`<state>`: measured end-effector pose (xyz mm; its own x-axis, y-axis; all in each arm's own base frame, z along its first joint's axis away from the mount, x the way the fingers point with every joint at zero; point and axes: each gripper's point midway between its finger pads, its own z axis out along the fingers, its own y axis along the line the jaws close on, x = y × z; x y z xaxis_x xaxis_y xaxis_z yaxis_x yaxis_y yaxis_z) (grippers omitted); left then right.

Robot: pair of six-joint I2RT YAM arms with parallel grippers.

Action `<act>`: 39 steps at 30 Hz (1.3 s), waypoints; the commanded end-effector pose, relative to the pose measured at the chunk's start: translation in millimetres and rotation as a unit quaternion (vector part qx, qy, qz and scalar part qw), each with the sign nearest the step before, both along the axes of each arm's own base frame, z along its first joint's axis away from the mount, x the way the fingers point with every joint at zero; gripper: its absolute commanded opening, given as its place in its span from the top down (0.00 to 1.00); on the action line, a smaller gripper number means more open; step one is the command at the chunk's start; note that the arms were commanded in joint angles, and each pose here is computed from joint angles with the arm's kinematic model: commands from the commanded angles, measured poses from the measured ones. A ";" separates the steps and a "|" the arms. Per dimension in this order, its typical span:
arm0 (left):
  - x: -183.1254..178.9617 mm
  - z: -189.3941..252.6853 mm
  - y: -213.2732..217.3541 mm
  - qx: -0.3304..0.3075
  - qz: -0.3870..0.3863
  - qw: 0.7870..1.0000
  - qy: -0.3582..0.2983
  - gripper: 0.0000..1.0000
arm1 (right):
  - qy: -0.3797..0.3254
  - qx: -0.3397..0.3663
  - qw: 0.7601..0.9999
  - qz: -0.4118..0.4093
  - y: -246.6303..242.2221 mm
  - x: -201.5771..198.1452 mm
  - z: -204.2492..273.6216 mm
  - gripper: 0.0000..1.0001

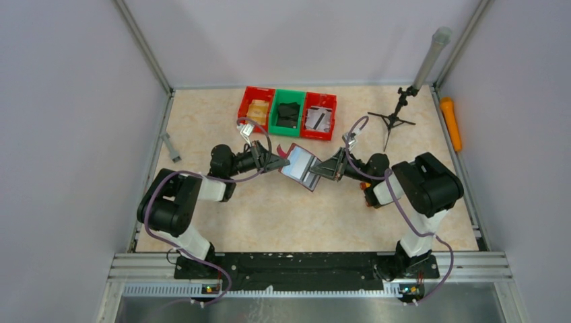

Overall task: Take the credit cards out of the card holder
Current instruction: Remove the credit card from the card holder.

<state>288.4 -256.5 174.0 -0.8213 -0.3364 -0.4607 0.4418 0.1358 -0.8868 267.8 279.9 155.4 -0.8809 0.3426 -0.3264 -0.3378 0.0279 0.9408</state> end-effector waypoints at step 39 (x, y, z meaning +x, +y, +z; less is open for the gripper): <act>-6.5 -8.3 -23.2 0.003 -0.053 0.999 -0.006 1.00 | -0.096 0.038 0.995 -0.007 -6.3 -3.8 30.0 0.78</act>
<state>281.1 -275.9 152.5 -0.8702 -0.2552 -0.4215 0.4012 0.1296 -0.9068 267.8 278.0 152.9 -0.8830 0.3456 -0.3177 -0.3273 0.0318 0.9444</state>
